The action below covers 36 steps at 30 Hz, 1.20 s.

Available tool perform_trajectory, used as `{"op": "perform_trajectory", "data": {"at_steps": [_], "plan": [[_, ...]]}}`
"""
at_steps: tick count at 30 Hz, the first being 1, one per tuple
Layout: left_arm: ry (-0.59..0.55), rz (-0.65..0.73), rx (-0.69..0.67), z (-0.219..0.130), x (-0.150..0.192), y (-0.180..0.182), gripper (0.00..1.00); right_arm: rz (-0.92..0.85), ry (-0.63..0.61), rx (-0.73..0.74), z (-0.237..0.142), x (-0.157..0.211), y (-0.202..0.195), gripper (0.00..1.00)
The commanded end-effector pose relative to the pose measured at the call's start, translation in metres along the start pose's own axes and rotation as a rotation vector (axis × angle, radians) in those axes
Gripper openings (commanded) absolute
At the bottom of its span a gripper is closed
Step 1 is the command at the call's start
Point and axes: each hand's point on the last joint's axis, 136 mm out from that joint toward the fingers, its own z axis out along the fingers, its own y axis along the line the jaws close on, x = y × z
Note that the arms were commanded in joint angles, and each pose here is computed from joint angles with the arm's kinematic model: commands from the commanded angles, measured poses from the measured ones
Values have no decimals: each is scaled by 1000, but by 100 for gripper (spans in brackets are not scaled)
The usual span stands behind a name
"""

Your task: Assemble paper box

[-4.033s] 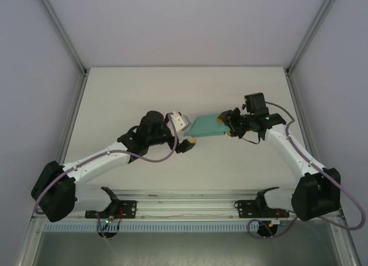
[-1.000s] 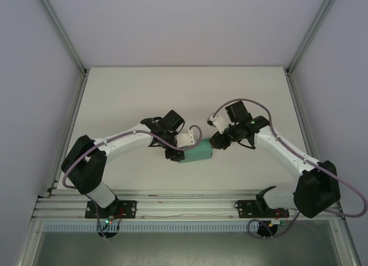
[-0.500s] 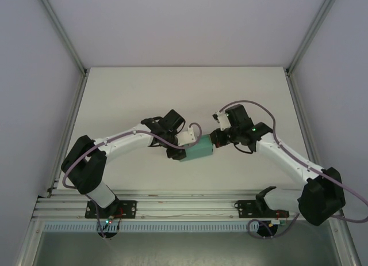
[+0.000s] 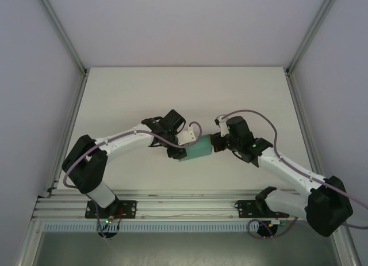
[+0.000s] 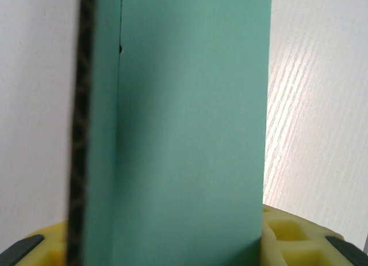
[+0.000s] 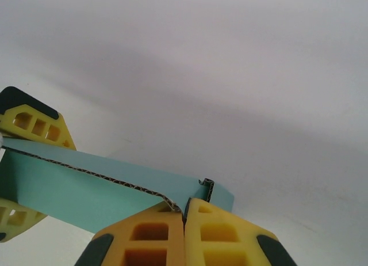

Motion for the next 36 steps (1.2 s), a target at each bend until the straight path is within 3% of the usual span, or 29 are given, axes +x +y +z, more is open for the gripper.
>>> {"op": "perform_trajectory", "data": {"at_steps": [1,11,22,29,30,31,33,36], "plan": [[-4,-18,-29,5,-4,12,41,-85,39,53,5,20,-9,1],[12,5,5,5,2,4,41,-194,44,163,-7,3,-21,3],[-27,-31,-32,6,-8,14,44,-136,37,78,7,8,-7,3],[-67,-88,-85,2,-17,25,65,-155,11,113,17,14,-2,3],[-77,-93,-89,0,-19,25,71,-153,16,135,18,14,-4,3],[-87,-101,-101,-3,-21,26,85,-150,32,157,19,17,-7,2],[-110,-111,-121,-11,-23,27,100,-150,35,190,19,17,-10,2],[-146,-151,-177,-26,-24,32,100,-151,47,210,19,21,-11,2]]}}
